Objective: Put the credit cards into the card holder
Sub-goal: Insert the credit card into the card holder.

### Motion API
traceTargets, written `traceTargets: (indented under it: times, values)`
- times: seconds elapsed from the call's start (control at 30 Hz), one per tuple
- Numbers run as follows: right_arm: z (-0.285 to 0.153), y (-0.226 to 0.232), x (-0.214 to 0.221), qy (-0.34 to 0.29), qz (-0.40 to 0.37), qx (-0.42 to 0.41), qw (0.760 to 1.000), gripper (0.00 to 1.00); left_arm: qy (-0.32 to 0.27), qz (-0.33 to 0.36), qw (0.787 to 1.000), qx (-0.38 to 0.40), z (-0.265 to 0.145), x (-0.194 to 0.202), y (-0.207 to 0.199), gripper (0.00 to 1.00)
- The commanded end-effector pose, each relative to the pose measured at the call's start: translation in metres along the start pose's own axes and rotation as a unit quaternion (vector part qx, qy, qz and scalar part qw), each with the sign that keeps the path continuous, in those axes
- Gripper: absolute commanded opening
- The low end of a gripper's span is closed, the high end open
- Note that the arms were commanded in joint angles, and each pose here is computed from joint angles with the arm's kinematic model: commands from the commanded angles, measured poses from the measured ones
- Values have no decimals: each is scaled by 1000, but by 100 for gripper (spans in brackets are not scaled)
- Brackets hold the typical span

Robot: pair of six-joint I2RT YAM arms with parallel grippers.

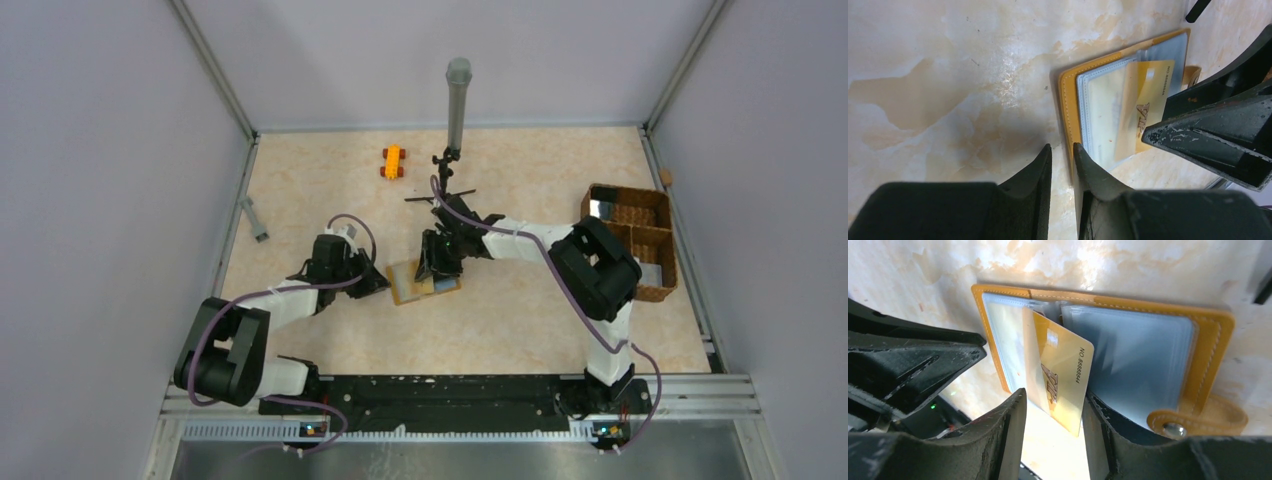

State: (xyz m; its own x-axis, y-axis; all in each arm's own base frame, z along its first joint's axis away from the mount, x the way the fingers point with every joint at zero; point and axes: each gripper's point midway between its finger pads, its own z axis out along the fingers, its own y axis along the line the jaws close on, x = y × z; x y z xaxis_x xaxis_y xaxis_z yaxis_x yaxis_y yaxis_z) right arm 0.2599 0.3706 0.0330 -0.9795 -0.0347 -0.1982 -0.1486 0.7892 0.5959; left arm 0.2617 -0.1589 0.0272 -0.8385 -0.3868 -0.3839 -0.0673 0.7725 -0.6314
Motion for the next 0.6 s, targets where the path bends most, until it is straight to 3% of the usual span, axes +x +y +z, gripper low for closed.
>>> traceTargets:
  times: [0.0, 0.57]
  values:
    - [-11, -13, -7, -21, -63, 76, 995, 45, -7, 9, 1000, 19, 2, -10, -12, 23]
    - [-51, 15, -33, -85, -156, 87, 980, 54, -17, 7, 999, 37, -4, -15, -23, 24]
